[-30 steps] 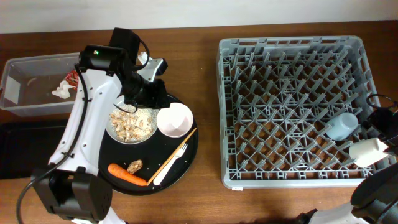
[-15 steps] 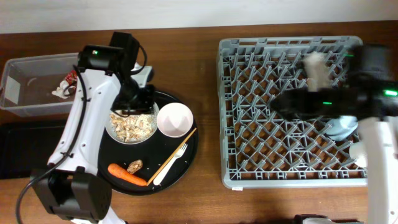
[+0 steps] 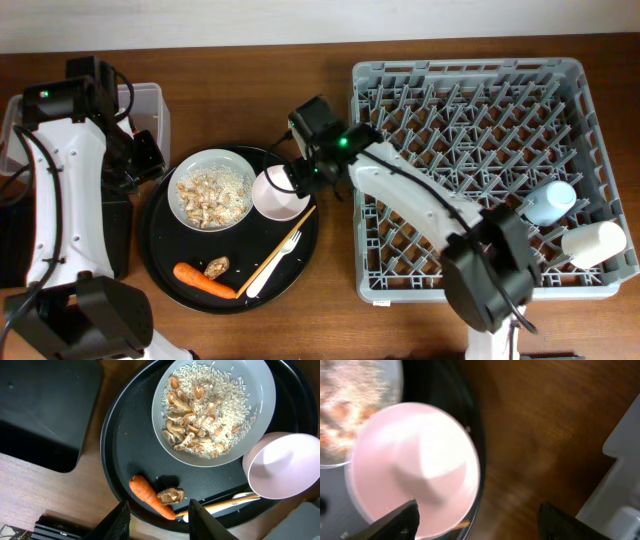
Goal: Sort waste into correct bins and load items into the dishwasher rack
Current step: 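Reach the right gripper to the tray and grasp the pink bowl, then carry the pink bowl to the back of the rack and release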
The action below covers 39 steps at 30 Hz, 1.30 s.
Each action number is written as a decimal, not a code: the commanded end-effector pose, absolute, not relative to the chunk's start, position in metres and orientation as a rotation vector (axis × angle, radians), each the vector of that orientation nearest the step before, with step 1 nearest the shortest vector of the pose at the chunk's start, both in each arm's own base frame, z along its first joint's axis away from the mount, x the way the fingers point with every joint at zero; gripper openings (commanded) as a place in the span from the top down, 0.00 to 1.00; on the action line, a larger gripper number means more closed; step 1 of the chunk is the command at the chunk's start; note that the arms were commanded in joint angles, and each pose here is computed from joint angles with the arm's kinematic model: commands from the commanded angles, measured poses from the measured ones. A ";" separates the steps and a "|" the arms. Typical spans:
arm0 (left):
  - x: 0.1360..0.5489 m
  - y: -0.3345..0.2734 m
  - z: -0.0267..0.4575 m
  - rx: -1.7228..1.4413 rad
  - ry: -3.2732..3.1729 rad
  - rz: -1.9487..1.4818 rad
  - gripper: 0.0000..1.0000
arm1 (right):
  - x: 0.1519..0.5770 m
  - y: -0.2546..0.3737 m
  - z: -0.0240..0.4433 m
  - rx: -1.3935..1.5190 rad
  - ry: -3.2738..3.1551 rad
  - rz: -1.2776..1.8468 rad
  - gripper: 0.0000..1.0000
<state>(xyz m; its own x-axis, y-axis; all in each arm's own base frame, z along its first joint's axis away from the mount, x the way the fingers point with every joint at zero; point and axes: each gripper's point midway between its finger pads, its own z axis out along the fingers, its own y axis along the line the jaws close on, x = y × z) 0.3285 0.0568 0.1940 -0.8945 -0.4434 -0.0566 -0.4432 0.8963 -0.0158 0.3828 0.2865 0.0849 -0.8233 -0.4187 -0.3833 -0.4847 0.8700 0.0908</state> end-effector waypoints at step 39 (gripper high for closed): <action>0.328 0.055 0.203 -0.717 2.965 -0.031 0.62 | 0.430 -0.129 0.323 0.682 1.930 -1.448 0.96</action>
